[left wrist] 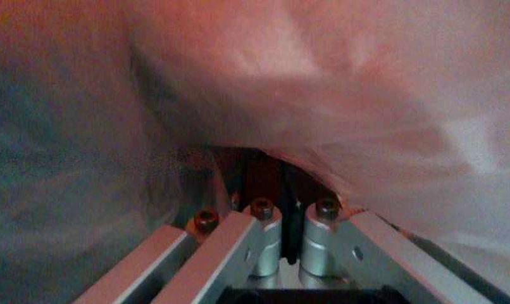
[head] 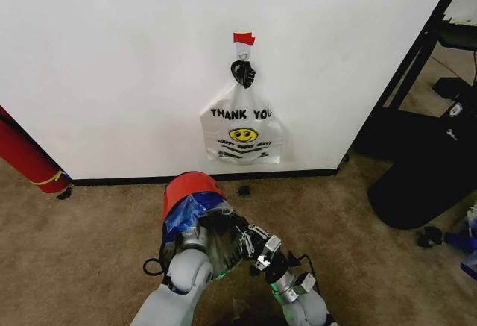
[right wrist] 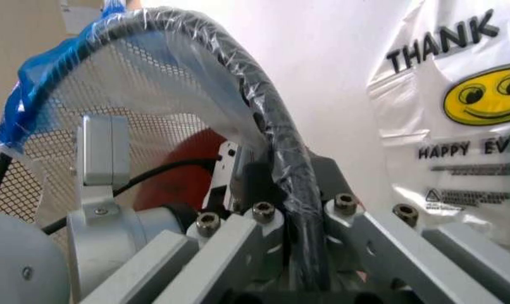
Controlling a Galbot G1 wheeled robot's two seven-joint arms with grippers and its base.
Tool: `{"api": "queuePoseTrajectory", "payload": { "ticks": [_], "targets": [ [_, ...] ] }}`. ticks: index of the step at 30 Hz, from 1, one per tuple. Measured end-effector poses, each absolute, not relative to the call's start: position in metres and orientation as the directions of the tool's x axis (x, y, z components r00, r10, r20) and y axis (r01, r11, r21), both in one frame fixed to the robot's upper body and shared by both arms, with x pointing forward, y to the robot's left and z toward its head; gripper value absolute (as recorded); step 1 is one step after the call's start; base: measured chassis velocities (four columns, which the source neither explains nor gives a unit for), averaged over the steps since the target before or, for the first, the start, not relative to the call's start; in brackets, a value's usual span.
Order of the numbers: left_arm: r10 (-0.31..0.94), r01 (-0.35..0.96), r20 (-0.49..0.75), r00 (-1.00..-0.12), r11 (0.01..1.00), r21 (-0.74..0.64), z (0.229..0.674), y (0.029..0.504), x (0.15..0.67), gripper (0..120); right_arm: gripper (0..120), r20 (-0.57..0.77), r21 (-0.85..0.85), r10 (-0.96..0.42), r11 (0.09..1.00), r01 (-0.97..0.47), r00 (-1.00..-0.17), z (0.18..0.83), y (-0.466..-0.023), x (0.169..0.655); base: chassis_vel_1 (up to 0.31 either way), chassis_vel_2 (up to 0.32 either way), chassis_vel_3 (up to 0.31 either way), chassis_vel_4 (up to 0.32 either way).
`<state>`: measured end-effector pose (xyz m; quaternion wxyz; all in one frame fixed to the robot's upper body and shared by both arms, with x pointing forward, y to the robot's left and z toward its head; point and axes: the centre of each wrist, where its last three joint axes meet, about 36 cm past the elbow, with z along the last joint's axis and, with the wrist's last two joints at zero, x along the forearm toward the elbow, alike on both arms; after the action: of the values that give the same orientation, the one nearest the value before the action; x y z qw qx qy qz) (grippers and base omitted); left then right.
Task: Pick up the garbage bag from the wall and place it over the trash bin.
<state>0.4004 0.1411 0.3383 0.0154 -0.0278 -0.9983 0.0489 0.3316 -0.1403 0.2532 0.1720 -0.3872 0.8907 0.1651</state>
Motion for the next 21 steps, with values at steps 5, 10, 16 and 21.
{"api": "queuePoseTrajectory", "payload": {
  "ticks": [5,10,16,21],
  "targets": [
    [0.101,0.097,0.036,-0.994,0.99,-0.102,0.339,0.137,0.382,0,0,-0.44,0.168,-0.618,0.657,-0.735,-0.652,0.251,-0.14,0.339,0.0,0.0,0.0,0.0],
    [0.174,0.169,0.059,-0.983,0.982,-0.083,0.338,0.133,0.353,0,0,-0.446,0.202,-0.573,0.683,-0.701,-0.687,0.248,-0.14,0.352,0.0,0.0,0.0,0.0],
    [0.248,0.246,0.051,-0.967,0.968,-0.041,0.347,0.131,0.32,0,0,-0.457,0.345,-0.457,0.699,-0.626,-0.763,0.251,-0.142,0.379,0.0,0.0,0.0,0.0],
    [0.278,0.278,0.01,-0.96,0.96,-0.042,0.366,0.13,0.308,0,0,-0.44,0.43,-0.414,0.682,-0.592,-0.797,0.25,-0.149,0.388,0.0,0.0,0.0,0.0]
  ]
}}
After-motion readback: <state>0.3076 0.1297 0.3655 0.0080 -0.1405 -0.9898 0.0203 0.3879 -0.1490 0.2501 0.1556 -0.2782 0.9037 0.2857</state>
